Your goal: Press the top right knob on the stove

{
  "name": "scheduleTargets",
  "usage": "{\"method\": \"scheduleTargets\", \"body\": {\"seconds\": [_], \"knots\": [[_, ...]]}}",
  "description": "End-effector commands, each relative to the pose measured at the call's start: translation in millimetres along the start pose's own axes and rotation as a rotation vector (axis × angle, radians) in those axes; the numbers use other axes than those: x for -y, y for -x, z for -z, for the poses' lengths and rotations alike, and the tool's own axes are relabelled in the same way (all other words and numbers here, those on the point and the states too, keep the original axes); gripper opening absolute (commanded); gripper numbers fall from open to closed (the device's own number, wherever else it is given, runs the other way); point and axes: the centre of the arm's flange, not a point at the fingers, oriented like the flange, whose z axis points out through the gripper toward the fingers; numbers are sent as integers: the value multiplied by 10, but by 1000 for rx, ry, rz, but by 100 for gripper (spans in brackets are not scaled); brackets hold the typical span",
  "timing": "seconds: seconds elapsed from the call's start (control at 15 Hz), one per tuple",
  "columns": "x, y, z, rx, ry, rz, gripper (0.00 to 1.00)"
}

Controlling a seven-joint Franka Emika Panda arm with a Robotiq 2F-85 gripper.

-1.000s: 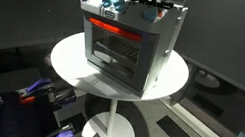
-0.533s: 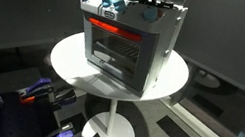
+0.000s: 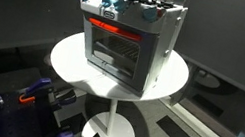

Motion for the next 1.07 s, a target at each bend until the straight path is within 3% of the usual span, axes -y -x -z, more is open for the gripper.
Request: {"method": "scheduleTargets", "body": {"seconds": [0.0, 0.53, 0.6, 1.0], "knots": [[-73, 466, 165, 44, 34, -6, 100], [-242, 894, 121, 128, 32, -21, 100], [-158, 756, 130, 107, 28, -18, 100], [-208, 814, 69, 127, 24, -29, 100]]}}
